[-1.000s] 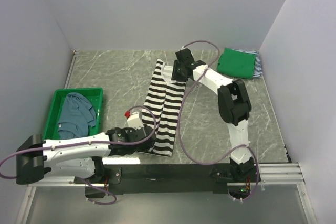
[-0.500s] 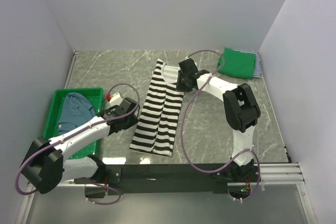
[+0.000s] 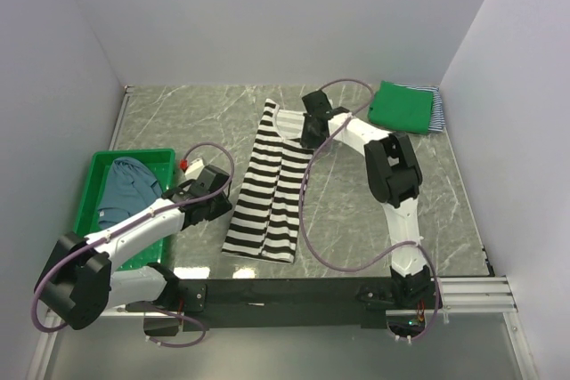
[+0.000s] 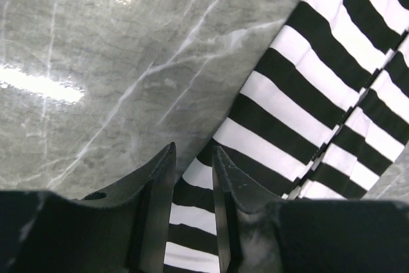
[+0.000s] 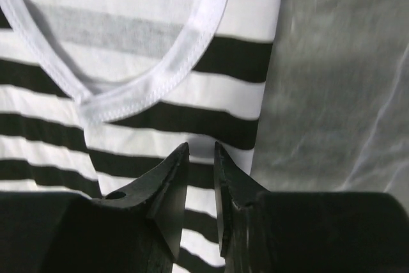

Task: Fold and stack the tank tops
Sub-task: Fold the tank top

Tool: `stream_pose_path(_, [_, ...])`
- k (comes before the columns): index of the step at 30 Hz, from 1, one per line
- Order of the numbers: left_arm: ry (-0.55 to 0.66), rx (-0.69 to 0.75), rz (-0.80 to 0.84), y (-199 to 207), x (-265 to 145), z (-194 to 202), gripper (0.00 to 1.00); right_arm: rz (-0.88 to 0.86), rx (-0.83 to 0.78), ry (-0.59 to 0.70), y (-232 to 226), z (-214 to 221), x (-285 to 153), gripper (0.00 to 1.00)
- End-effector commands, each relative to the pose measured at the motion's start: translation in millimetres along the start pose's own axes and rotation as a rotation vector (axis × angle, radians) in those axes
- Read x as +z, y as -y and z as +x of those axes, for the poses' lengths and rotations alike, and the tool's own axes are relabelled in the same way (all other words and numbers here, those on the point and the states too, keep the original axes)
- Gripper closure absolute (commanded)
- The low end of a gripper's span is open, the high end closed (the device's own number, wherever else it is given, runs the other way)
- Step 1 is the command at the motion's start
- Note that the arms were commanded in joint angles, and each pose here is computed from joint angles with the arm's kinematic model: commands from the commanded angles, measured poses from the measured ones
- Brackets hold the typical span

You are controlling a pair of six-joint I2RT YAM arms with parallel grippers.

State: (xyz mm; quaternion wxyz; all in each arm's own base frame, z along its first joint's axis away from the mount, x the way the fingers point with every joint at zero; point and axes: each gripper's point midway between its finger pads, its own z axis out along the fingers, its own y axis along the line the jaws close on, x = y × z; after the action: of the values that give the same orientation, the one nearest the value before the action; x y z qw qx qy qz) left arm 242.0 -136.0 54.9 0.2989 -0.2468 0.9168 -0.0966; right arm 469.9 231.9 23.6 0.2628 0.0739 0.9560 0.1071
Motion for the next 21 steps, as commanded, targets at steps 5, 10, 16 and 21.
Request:
stream_pose_path(5, [0.010, 0.017, 0.109, 26, -2, -10, 0.63, 0.103, -0.068, -0.027, 22, -36, 26, 0.69])
stream_pose_path(10, [-0.015, 0.025, 0.162, 42, -2, -11, 0.60, 0.046, -0.084, 0.028, 14, -73, 30, 0.65])
stream_pose_path(16, [-0.048, 0.038, 0.262, 58, -7, -5, 0.51, -0.028, -0.105, 0.141, -3, -106, -15, 0.55])
stream_pose_path(21, [-0.088, 0.033, 0.186, 35, -4, 9, 0.42, -0.114, -0.051, 0.260, -20, -129, -91, 0.51])
